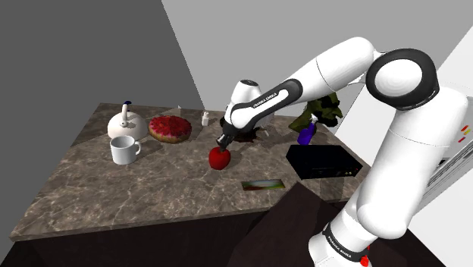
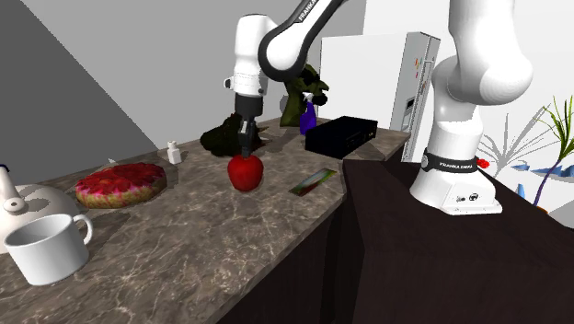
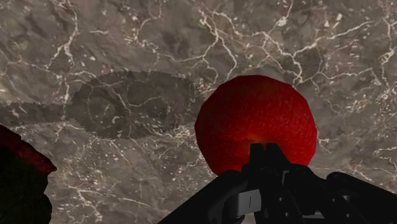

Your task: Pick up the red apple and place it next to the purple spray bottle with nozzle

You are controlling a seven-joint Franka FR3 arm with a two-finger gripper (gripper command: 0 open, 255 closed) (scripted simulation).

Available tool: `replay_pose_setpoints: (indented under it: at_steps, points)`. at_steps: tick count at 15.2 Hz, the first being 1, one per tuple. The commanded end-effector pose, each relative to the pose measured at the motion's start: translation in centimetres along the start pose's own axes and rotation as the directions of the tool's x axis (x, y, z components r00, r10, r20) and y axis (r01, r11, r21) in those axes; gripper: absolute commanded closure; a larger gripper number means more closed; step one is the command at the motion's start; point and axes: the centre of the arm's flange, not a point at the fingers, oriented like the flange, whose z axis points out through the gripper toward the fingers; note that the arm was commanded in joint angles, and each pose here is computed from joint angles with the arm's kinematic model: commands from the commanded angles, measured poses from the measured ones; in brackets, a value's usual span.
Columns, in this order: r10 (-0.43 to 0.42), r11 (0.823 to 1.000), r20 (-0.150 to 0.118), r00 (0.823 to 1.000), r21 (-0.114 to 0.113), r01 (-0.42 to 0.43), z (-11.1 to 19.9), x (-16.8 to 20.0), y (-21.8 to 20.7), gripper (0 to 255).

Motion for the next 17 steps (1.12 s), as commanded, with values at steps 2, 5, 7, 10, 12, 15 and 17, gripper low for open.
replay_pose_setpoints:
  at_steps: [2, 5, 7, 10, 12, 15, 17]
  points:
    - [0.000, 1.000, 0.000, 1.000, 0.000, 0.000, -1.6, 0.2, 0.0, 255]
    - [0.000, 1.000, 0.000, 1.000, 0.000, 0.000, -3.2, 0.4, 0.0, 255]
    - [0.000, 1.000, 0.000, 1.000, 0.000, 0.000, -4.2, 0.5, -0.1, 255]
    - [0.000, 1.000, 0.000, 1.000, 0.000, 0.000, -5.8, 0.7, -0.1, 255]
    - [0.000, 1.000, 0.000, 1.000, 0.000, 0.000, -6.8, 0.9, -0.1, 255]
    - [0.000, 1.000, 0.000, 1.000, 0.000, 0.000, -8.4, 1.1, -0.2, 255]
    - [0.000, 1.000, 0.000, 1.000, 0.000, 0.000, -9.5, 1.2, -0.2, 255]
